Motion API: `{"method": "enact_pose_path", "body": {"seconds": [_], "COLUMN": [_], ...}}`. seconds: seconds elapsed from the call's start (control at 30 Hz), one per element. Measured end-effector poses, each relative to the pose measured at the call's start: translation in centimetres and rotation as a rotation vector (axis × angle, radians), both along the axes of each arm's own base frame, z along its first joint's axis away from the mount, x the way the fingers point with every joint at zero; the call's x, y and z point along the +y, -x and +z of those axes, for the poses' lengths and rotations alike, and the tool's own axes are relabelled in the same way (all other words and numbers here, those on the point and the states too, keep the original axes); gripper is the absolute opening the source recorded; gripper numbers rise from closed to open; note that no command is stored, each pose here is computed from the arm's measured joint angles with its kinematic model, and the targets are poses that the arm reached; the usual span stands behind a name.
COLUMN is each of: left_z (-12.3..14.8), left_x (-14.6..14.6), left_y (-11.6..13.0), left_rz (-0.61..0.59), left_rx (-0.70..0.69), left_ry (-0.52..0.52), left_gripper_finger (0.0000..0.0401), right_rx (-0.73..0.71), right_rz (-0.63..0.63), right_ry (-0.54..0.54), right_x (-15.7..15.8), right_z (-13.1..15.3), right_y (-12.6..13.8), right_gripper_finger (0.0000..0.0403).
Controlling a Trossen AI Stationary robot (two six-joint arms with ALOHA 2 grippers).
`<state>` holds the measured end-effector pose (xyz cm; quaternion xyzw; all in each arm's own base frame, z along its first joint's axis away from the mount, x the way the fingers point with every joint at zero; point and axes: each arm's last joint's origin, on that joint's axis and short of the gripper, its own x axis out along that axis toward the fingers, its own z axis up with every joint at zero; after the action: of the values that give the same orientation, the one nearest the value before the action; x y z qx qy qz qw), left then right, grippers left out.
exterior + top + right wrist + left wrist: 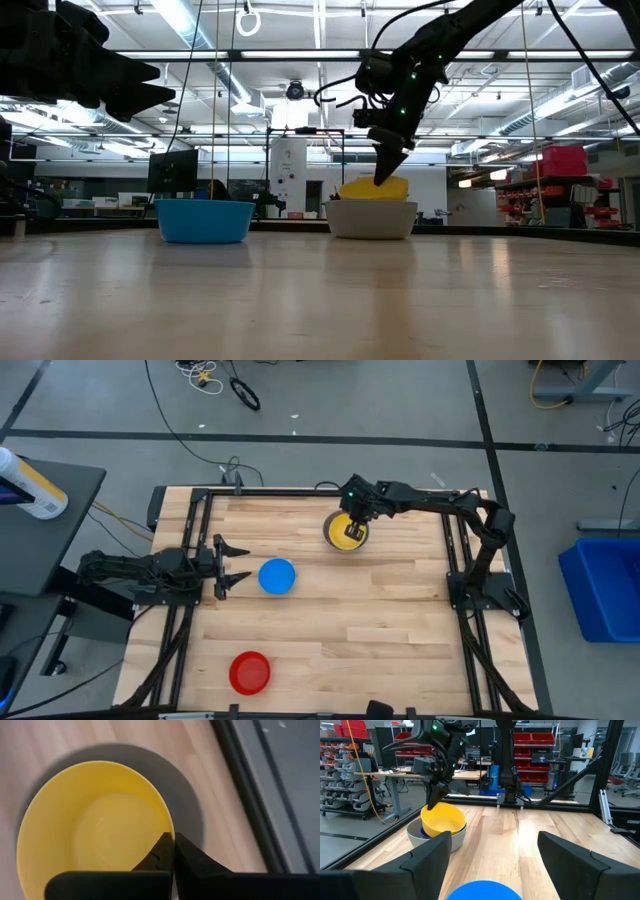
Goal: Nest bowls inside each other
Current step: Stack the yellow bowl on the dark blue bowl
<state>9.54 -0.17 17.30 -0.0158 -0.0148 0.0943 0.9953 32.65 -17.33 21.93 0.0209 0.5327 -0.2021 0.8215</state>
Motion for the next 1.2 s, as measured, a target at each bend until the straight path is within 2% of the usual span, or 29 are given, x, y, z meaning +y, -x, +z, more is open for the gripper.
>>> {"method": "enact_pose_path", "body": {"seconds": [0.37,0.6,0.83,1.2], "left_z": [0.0,0.0,0.0,0.0], "left_x": [0.0,0.0,0.0,0.0], "left_y": [0.0,0.0,0.0,0.0], "left_rz": [0.0,0.002,0.004,0.004], "left_rx": [0.0,0.0,0.0,0.0], "left_ry": [0.0,0.0,0.0,0.0], "left_gripper_finger": [0.0307,0.0307,0.0307,0.0307], "right_rx": [-0.097,-0.126,-0.106,-0.113], "right_rz": [0.055,0.071,0.046,0.061], "right_ry": [-0.141,-0.189,-0.162,-0.187], "right_x": [-1.1,-1.5,-2.0,-2.0], "right_z": [0.1,0.1,0.1,0.0], "right_y": [0.4,0.7,1.0,1.1], "right_gripper_finger": [0.0,0.0,0.0,0.0]}}
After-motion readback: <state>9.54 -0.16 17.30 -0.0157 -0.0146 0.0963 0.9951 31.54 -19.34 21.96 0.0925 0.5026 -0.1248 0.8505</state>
